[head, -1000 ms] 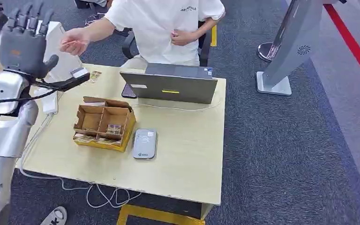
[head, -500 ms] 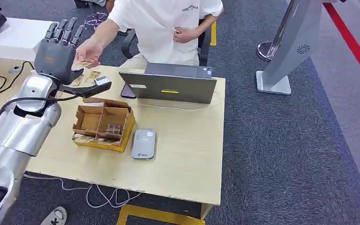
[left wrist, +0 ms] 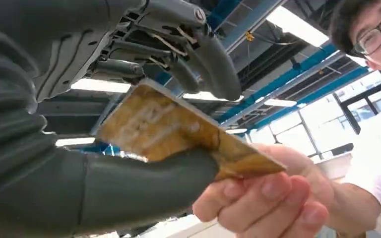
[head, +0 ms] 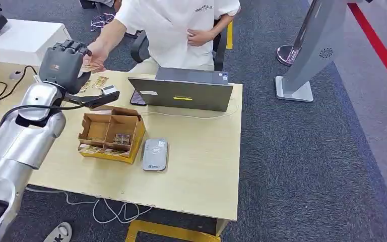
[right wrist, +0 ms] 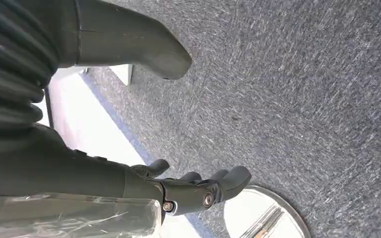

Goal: Pass the card to the sensor for recognition and then transmit it.

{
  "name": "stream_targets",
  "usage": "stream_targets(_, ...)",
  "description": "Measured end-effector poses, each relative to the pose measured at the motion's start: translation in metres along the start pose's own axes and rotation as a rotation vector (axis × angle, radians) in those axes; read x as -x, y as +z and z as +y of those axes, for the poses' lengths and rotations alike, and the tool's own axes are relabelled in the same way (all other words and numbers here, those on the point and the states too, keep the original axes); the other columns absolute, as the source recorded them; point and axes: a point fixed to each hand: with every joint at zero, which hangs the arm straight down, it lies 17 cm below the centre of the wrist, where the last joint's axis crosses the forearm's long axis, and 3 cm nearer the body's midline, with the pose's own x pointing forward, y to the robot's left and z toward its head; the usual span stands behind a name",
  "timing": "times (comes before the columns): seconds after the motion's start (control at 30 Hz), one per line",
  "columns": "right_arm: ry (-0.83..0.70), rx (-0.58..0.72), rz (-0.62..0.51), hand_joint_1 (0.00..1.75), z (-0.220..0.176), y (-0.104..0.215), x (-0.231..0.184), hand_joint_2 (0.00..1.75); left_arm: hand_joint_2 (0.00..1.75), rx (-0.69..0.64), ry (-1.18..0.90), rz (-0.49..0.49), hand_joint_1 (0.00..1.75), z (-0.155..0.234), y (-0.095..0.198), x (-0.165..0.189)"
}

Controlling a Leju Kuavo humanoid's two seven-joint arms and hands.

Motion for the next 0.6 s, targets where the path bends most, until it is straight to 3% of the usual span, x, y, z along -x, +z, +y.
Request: stream_targets(0.6, -0.010, 0.000, 0.008, 0.00, 0.000, 0.000, 0.002, 1.75, 0.00, 0.024, 0.014, -0.021, 1.75, -0.005, 0.000, -0.014)
